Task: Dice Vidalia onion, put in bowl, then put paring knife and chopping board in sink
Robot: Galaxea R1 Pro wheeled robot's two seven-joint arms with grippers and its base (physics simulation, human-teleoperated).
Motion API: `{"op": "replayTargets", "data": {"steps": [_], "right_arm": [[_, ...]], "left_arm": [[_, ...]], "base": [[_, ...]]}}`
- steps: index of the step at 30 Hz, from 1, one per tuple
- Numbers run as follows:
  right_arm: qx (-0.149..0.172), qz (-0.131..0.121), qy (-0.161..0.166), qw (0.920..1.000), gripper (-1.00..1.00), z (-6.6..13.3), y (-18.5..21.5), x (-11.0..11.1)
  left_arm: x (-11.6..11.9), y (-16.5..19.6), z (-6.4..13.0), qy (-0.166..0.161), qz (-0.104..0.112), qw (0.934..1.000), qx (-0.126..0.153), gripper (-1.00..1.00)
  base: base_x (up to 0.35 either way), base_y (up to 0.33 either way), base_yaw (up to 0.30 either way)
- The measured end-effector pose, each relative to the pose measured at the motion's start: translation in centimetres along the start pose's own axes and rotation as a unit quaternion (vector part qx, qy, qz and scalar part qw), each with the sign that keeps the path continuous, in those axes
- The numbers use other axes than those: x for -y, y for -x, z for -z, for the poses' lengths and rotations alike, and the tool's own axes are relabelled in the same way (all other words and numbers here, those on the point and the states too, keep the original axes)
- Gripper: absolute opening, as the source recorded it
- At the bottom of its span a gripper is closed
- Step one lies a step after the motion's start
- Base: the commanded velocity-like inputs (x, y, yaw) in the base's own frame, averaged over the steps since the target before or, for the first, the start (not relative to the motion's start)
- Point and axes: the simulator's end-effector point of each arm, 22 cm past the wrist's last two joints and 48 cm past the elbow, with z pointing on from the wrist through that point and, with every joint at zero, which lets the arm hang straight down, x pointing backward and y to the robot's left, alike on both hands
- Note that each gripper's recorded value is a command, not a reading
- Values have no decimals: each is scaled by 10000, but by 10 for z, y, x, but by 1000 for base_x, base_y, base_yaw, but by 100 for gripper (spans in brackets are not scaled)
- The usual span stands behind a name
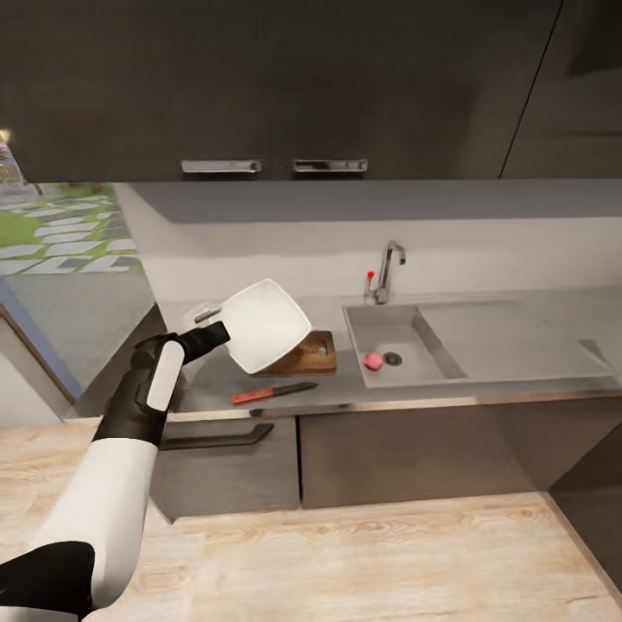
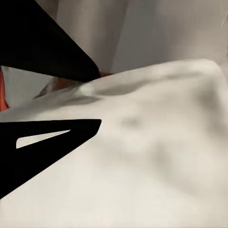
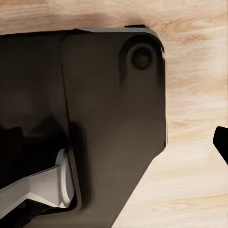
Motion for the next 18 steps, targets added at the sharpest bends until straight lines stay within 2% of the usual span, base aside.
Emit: {"op": "replayTargets", "data": {"steps": [3, 4, 5, 9, 13, 17, 18], "right_arm": [[0, 1, 0, 10000, 100, 0, 0, 0], [1, -1, 0, 10000, 100, 0, 0, 0], [1, 1, 0, 10000, 100, 0, 0, 0], [0, -1, -4, 10000, 100, 0, 0, 1], [0, -3, -1, 10000, 100, 0, 0, 0], [4, -5, 0, 10000, 100, 0, 0, 0], [14, -6, -2, 10000, 100, 0, 1, 0]], "left_arm": [[-6, -3, -1, 61, 17, 10000, -46, -100], [-15, -1, -1, 131, 50, 9999, -28, -100], [-26, 4, 1, 203, 160, 9997, 12, -100], [-44, 10, 4, 307, 348, 9989, 67, -100], [-72, 12, 6, 526, 322, 9981, 37, -100], [-84, 5, 4, 614, 377, 9974, -63, -100], [-98, 0, 4, 718, 517, 9960, -107, -100]], "base": [[270, 227, 0], [273, 222, 0], [273, 222, 0], [275, 219, 0], [277, 215, 0], [270, 214, 0], [244, 207, 0]]}}
